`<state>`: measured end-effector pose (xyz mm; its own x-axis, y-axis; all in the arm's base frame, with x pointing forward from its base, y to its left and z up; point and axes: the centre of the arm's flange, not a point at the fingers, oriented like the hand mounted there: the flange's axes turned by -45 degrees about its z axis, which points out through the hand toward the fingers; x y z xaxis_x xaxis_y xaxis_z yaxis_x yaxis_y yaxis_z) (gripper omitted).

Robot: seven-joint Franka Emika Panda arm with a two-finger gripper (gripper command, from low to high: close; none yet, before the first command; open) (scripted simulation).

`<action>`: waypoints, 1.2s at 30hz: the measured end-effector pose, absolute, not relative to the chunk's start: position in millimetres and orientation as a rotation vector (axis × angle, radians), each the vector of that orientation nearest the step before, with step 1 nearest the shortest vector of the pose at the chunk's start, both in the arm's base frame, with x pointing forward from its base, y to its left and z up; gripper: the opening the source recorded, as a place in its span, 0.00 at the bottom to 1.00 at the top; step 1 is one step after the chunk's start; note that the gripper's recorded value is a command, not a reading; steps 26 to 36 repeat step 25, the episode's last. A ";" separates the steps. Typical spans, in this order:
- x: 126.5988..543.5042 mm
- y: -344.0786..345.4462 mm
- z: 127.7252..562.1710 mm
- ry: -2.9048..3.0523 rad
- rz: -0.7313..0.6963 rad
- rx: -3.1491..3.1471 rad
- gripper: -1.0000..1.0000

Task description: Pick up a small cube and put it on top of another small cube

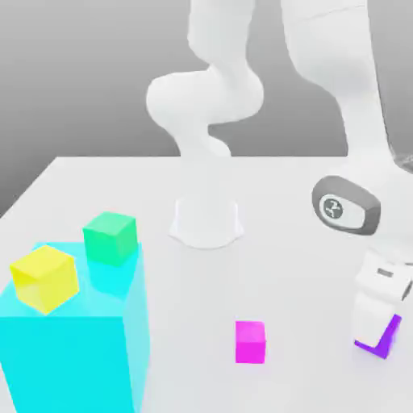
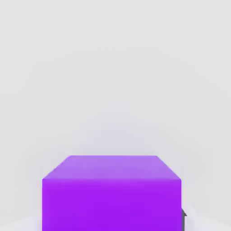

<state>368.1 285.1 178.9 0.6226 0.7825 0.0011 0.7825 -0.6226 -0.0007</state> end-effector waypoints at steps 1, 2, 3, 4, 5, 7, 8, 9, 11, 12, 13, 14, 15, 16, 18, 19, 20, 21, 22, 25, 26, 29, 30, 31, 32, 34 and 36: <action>369.4 283.3 190.7 -1.357 -0.001 -2.835 0.00; 384.1 271.2 202.5 -1.281 -0.001 -2.878 0.00; 404.2 253.2 214.8 -1.171 -0.002 -2.935 0.00; 424.2 232.7 227.8 -1.049 -0.002 -2.990 0.00; 443.2 210.3 241.1 -0.922 -0.002 -3.039 0.00; 475.5 161.0 268.0 -0.660 -0.001 -3.117 0.00; 489.4 131.5 281.5 -0.518 0.000 -3.146 0.00; 502.1 96.7 295.9 -0.359 0.001 -3.169 0.00; 520.2 21.1 331.0 -0.012 0.003 -3.189 0.00; 524.1 -14.5 349.6 0.151 0.004 -3.182 0.00; 524.6 -48.1 367.6 0.305 0.004 -3.167 0.00; 522.2 -81.1 385.5 0.453 0.004 -3.143 0.00; 517.1 -112.9 403.3 0.596 0.003 -3.112 0.00; 510.0 -141.6 421.3 0.726 0.002 -3.075 0.00; 494.7 -184.5 445.9 0.927 0.000 -3.003 0.00; 493.4 -187.9 440.8 0.951 -0.001 -2.992 0.00; 493.1 -188.8 429.6 0.960 -0.001 -2.987 0.00; 492.8 -188.7 415.3 0.963 -0.001 -2.985 0.00; 492.3 -188.6 404.6 0.965 -0.001 -2.984 1.00; 492.4 -188.5 404.6 0.965 -0.001 -2.984 1.00; 492.4 -188.5 404.6 0.965 -0.001 -2.984 1.00; 492.4 -188.5 404.6 0.965 -0.001 -2.984 1.00; 492.4 -188.5 404.6 0.965 -0.001 -2.984 1.00; 492.4 -188.5 404.6 0.965 -0.001 -2.984 1.00; 492.4 -188.5 404.6 0.965 -0.001 -2.984 1.00; 492.4 -188.5 404.6 0.965 -0.001 -2.984 1.00; 492.4 -188.5 404.6 0.965 -0.001 -2.984 1.00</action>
